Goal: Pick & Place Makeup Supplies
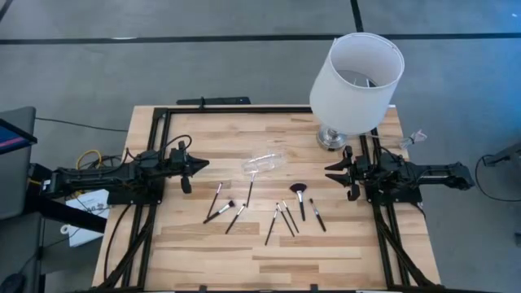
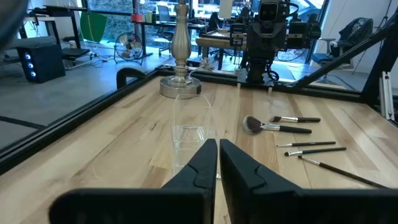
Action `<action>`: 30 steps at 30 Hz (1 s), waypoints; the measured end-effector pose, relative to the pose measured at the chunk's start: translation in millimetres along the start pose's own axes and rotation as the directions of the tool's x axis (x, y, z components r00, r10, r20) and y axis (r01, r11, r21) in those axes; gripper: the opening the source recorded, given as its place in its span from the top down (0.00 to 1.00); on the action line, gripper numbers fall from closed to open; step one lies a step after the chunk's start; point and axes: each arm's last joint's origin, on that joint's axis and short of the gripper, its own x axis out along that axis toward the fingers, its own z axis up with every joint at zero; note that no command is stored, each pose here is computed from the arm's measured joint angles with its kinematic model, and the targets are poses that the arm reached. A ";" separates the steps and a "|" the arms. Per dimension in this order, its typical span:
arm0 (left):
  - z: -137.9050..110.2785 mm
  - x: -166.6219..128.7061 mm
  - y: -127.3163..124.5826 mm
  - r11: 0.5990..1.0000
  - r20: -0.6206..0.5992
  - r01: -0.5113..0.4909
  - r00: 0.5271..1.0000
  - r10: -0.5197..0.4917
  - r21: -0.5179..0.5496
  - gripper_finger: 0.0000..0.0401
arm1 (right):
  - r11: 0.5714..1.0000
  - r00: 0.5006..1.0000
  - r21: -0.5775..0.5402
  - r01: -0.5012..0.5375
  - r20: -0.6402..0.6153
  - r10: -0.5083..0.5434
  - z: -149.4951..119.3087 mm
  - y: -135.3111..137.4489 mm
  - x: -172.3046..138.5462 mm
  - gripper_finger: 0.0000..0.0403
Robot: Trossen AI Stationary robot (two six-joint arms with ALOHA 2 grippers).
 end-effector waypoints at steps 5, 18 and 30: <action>0.0 0.0 0.0 1.000 0.000 0.000 1.000 0.000 0.000 0.96 | 1.000 1.000 0.000 0.000 0.000 0.000 0.0 0.0 0.0 0.75; 0.1 0.0 0.0 1.000 0.000 0.000 1.000 0.000 0.000 0.96 | 1.000 1.000 0.000 -0.001 0.000 0.001 0.1 0.0 0.0 0.75; 1.0 0.0 0.0 1.000 0.011 0.000 1.000 0.000 -0.001 0.96 | 1.000 1.000 0.000 0.000 0.000 0.000 -0.1 0.0 0.0 0.75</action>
